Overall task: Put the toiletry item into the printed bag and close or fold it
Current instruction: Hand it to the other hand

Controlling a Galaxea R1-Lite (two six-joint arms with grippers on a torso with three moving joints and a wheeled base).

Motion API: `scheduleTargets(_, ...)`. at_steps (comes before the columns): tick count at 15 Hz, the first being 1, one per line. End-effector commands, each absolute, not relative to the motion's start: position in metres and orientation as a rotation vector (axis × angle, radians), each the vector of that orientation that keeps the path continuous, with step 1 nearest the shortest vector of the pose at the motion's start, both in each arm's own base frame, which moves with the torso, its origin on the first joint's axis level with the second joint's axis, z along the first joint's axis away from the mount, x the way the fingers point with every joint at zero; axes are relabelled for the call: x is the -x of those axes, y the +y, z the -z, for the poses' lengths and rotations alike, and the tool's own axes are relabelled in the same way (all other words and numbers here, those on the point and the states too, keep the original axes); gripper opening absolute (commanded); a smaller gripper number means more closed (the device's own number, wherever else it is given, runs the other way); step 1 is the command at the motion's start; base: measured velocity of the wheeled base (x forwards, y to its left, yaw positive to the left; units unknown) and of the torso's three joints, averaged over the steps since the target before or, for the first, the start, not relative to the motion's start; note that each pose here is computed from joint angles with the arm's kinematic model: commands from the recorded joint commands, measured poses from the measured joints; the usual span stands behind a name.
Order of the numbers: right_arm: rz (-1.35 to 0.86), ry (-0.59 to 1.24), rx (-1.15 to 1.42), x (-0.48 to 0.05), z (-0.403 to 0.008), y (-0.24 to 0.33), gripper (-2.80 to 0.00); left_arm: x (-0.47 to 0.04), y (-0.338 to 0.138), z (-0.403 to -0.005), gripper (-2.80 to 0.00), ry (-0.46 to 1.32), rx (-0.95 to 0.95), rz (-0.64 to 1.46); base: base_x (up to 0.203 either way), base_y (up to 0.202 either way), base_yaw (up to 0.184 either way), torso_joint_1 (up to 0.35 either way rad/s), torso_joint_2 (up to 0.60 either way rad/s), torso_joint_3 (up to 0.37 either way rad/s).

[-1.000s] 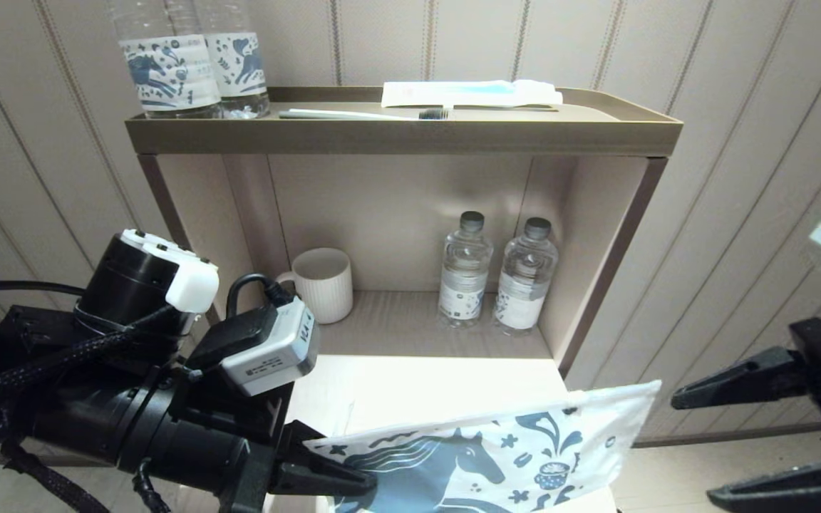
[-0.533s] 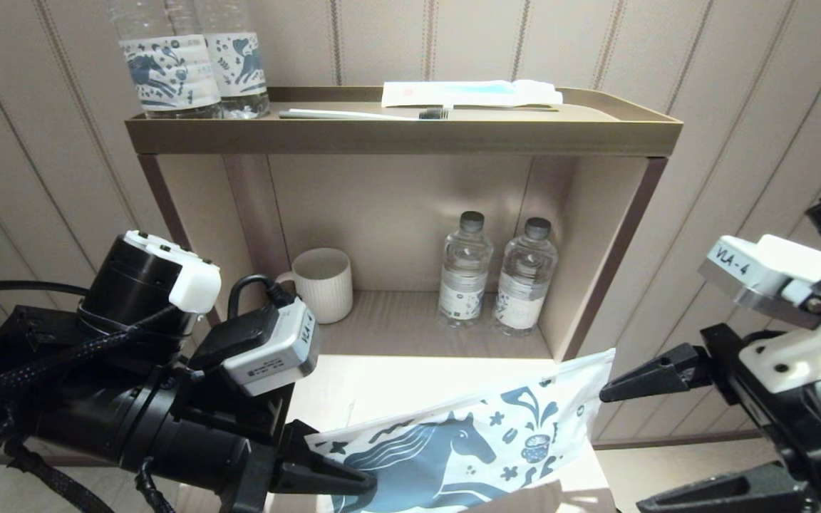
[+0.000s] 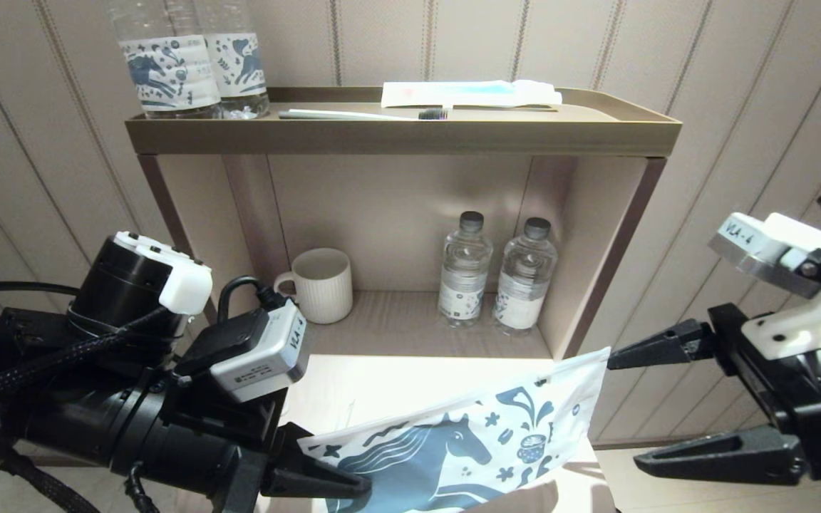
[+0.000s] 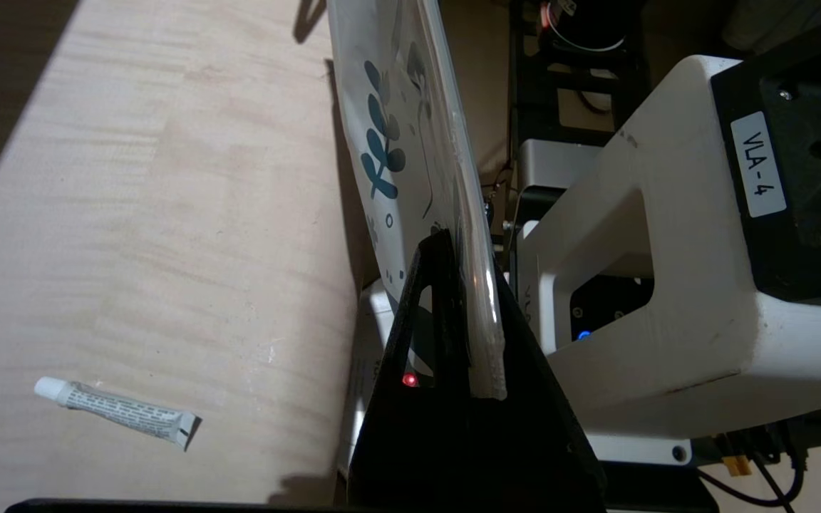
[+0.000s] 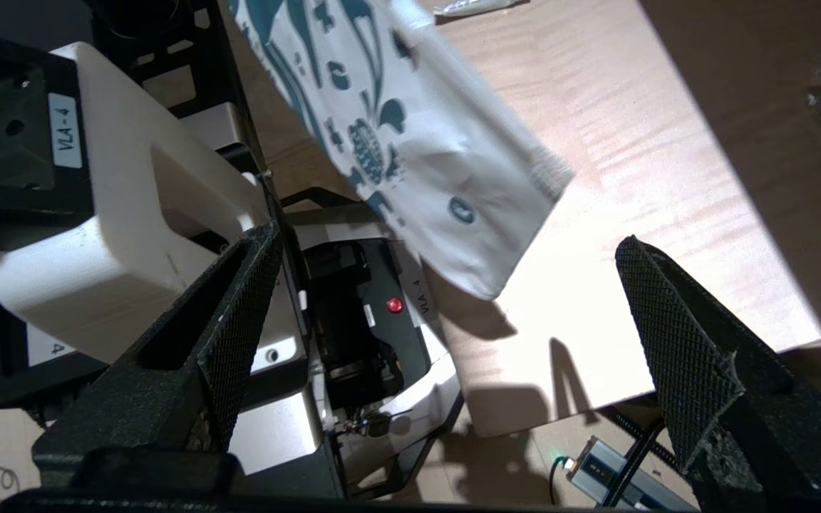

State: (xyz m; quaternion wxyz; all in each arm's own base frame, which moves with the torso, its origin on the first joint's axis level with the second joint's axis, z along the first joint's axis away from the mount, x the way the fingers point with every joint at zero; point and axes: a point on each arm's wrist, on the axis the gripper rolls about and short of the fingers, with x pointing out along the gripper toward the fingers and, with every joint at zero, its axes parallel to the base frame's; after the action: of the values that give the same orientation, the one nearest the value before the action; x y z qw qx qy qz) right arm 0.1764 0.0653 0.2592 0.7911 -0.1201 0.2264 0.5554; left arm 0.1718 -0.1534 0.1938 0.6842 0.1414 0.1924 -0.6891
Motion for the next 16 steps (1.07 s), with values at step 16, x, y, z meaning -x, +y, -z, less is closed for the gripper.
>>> scheduleTargets(16, -1.439, 0.442, 0.129, -0.224, -0.233, 0.100, 0.00, -0.169, -0.151, -0.194, -2.80, 0.425, -0.316, 1.556, 0.000, 0.000, 0.000, 0.000, 0.00, 0.000)
